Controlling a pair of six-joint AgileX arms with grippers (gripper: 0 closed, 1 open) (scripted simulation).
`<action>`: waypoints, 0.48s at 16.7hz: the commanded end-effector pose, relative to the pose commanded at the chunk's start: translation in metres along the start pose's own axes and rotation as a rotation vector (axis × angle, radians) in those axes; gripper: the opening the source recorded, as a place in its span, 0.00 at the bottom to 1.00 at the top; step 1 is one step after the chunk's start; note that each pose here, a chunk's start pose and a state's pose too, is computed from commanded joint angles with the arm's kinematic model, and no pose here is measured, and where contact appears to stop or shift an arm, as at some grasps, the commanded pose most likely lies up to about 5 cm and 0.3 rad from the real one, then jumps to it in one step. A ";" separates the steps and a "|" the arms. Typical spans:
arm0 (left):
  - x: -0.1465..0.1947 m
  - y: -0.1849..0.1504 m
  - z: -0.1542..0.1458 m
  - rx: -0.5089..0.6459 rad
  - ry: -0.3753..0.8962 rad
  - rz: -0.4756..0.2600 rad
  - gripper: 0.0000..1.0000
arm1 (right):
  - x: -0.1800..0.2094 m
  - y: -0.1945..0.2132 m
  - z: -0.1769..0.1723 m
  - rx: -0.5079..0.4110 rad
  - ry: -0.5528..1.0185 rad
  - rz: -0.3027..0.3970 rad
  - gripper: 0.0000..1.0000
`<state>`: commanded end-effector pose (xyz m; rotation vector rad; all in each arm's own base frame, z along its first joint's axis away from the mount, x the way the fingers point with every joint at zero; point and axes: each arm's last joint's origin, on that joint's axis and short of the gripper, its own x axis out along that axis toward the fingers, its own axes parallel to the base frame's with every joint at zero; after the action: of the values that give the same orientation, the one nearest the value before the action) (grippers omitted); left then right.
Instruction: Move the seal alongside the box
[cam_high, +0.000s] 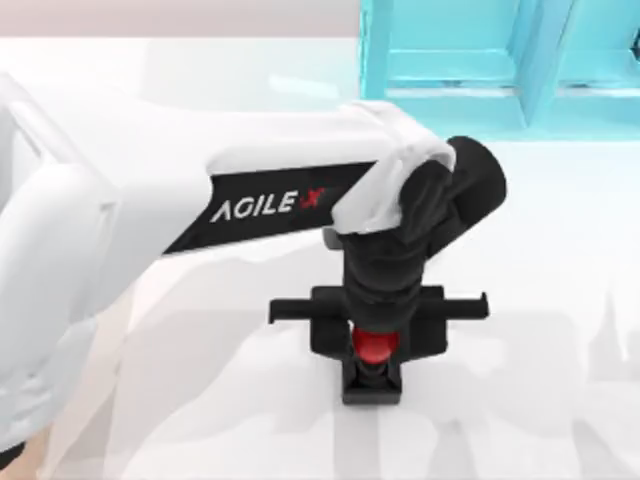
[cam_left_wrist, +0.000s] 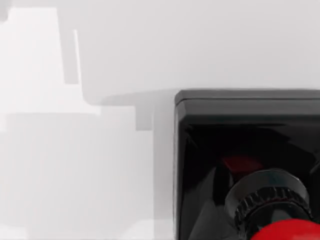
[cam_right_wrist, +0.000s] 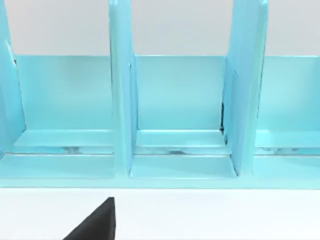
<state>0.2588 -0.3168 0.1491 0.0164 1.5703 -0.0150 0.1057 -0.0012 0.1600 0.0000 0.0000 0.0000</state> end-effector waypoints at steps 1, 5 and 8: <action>0.000 0.000 0.000 0.000 0.000 0.000 0.00 | 0.000 0.000 0.000 0.000 0.000 0.000 1.00; -0.005 0.000 0.001 0.000 -0.003 -0.003 0.00 | 0.000 0.000 0.000 0.000 0.000 0.000 1.00; -0.024 0.000 0.002 -0.004 -0.003 0.000 0.00 | 0.000 0.000 0.000 0.000 0.000 0.000 1.00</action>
<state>0.2604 -0.3171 0.1729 0.0130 1.5670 -0.0118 0.1057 -0.0012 0.1600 0.0000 0.0000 0.0000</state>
